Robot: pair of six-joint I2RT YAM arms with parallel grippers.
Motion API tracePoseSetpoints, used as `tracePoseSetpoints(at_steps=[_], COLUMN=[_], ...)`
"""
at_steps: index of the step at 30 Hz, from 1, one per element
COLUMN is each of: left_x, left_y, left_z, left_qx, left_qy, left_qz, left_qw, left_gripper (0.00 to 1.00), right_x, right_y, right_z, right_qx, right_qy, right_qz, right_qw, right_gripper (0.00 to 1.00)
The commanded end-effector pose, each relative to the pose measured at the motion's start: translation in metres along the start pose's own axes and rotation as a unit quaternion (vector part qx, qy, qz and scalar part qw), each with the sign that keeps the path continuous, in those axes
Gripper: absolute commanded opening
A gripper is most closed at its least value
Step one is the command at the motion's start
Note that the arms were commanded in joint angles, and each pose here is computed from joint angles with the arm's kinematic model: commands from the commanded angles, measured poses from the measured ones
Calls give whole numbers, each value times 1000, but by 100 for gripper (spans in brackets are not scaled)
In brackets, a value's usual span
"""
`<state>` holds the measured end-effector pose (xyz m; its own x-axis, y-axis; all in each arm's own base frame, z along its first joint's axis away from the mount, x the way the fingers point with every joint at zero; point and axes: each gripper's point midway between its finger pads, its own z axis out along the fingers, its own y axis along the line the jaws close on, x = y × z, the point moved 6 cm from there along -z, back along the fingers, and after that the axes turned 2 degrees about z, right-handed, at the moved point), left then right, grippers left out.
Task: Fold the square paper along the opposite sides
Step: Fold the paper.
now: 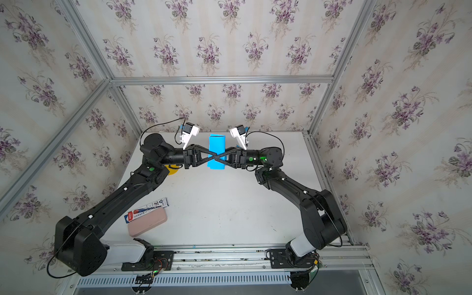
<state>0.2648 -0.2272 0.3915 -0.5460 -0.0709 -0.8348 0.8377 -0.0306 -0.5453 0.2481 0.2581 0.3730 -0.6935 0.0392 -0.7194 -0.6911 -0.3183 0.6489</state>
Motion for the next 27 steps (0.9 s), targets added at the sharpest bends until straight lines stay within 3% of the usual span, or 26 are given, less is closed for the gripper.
tracePoseSetpoints(at_steps=[1,13,19,27], left_x=[-8,-9,-9,-4], left_y=[-7,-2,1,-1], left_z=[0,-4,-3,1], left_qx=[18,11,7,8], left_qy=[-11,-20,-22,-15], left_qz=[12,8,5,5], left_qw=[1000,1000,1000,1000], left_gripper=[13,13,15,19], right_x=[1,8,7,6], right_y=[18,19,20,16], right_z=[0,-5,-4,-3], right_qx=[-37,-46,-48,-45], right_qy=[8,13,15,16], right_qz=[-25,-15,-15,-12], right_qw=[999,999,999,999], right_gripper=[41,39,24,16])
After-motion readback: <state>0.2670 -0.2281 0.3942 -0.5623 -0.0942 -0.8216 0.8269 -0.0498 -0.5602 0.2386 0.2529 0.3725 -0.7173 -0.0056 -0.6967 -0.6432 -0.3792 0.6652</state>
